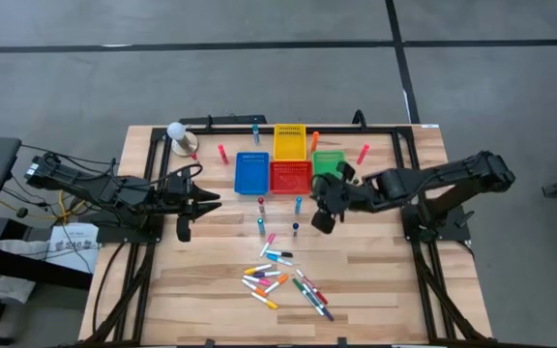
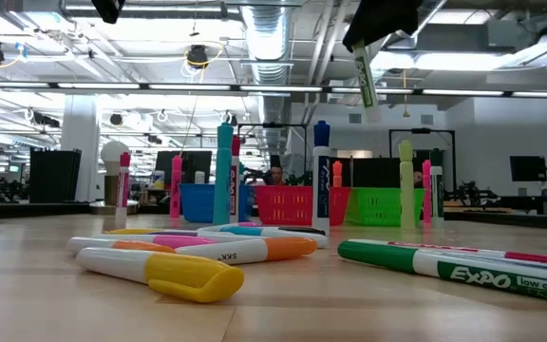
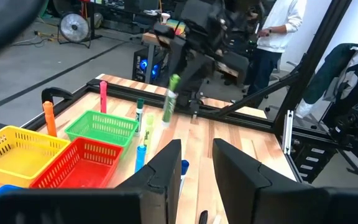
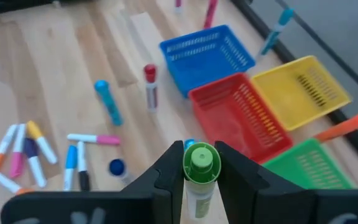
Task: Pick & Place Markers
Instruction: Put the large light green marker pen into the green bin
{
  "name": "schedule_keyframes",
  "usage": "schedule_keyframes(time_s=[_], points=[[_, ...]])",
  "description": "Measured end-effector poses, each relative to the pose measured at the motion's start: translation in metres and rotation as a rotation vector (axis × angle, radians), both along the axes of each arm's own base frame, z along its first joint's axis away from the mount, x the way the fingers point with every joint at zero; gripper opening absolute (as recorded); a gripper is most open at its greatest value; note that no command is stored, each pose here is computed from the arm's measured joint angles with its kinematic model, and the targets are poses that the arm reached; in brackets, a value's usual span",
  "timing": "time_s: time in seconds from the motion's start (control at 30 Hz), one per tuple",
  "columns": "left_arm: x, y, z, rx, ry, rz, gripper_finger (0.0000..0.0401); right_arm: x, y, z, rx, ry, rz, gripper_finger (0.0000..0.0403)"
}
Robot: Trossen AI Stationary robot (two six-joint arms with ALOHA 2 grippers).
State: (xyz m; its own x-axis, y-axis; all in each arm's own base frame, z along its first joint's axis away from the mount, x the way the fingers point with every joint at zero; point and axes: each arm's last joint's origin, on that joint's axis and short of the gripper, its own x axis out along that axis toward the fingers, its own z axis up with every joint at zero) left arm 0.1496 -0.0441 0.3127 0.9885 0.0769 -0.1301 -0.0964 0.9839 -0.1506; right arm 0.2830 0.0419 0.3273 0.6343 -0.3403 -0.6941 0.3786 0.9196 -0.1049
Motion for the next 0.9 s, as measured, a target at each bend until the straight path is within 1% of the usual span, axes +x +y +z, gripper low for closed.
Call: schedule_keyframes(time_s=[0.23,0.33,0.47,0.7,0.8,0.9], points=[[0.0,0.0,0.0,0.0,0.0,0.0,0.0091,0.004,-0.033,0.019,-0.06,-0.013,-0.042,0.0072],[0.0,0.0,0.0,0.0,0.0,0.0,0.0091,0.004,-0.051,0.024,-0.064,-0.021,-0.099,0.0072],[0.0,0.0,0.0,0.0,0.0,0.0,0.0091,0.002,-0.08,0.025,-0.053,-0.026,-0.207,0.0072],[0.0,0.0,0.0,0.0,0.0,0.0,0.0091,-0.007,-0.125,0.022,0.069,-0.047,-0.325,0.0072],[0.0,0.0,0.0,0.0,0.0,0.0,0.0091,-0.012,-0.138,0.019,0.132,-0.048,-0.362,0.0072],[0.0,0.0,0.0,0.0,0.0,0.0,0.0091,-0.015,-0.148,0.017,0.168,-0.04,-0.382,0.0072]])
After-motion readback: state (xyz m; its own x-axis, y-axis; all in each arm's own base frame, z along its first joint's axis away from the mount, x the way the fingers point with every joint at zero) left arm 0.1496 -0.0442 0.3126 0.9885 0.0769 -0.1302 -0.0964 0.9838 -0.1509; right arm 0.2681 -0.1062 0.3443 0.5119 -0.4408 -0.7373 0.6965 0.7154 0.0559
